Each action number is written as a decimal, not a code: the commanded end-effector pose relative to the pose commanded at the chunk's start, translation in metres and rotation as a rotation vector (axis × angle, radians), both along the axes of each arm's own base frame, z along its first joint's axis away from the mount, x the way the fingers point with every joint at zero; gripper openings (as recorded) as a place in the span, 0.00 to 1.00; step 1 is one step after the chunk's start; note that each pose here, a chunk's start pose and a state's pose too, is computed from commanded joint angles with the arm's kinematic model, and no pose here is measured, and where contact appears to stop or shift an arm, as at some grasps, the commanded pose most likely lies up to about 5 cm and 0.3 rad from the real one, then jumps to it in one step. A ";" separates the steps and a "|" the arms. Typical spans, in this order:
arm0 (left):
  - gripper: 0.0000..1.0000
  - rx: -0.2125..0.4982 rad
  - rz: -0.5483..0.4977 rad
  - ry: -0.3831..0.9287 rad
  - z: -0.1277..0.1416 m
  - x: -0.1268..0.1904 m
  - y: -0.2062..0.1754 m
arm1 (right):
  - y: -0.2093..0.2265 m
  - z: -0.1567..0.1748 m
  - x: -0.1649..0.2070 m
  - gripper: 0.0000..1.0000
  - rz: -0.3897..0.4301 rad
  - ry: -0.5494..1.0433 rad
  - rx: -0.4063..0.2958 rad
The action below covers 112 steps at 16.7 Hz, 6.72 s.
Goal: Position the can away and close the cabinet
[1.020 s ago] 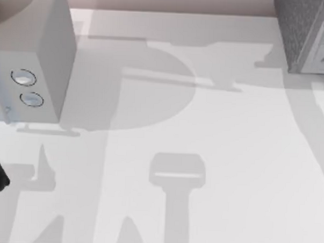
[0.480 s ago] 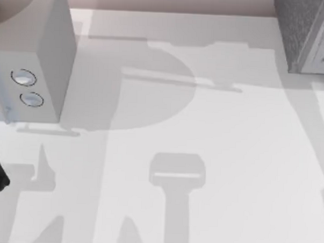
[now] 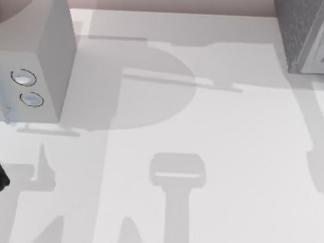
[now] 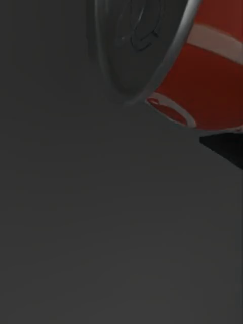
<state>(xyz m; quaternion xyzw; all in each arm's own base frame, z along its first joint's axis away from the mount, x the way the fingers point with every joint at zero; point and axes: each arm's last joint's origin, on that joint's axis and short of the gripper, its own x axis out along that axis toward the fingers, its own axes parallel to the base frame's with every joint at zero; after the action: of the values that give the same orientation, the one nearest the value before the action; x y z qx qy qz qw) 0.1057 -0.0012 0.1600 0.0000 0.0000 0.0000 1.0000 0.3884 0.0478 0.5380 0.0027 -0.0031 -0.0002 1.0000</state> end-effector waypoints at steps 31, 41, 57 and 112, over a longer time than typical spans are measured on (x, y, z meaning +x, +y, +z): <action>1.00 0.000 0.000 0.000 0.000 0.000 0.000 | -0.002 -0.008 0.017 1.00 0.001 0.007 -0.002; 1.00 0.000 0.000 0.000 0.000 0.000 0.000 | -0.018 0.034 -0.102 1.00 0.052 -0.158 -0.035; 1.00 0.000 0.000 0.000 0.000 0.000 0.000 | -0.047 -0.320 -0.282 1.00 0.022 -0.007 -0.026; 1.00 0.000 0.000 0.000 0.000 0.000 0.000 | -0.327 -0.214 -0.198 1.00 0.007 0.034 0.036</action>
<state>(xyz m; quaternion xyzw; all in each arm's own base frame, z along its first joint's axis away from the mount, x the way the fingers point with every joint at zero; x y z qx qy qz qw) 0.1057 -0.0012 0.1600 0.0000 0.0000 0.0000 1.0000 0.1903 -0.2789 0.3245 0.0208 0.0139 0.0034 0.9997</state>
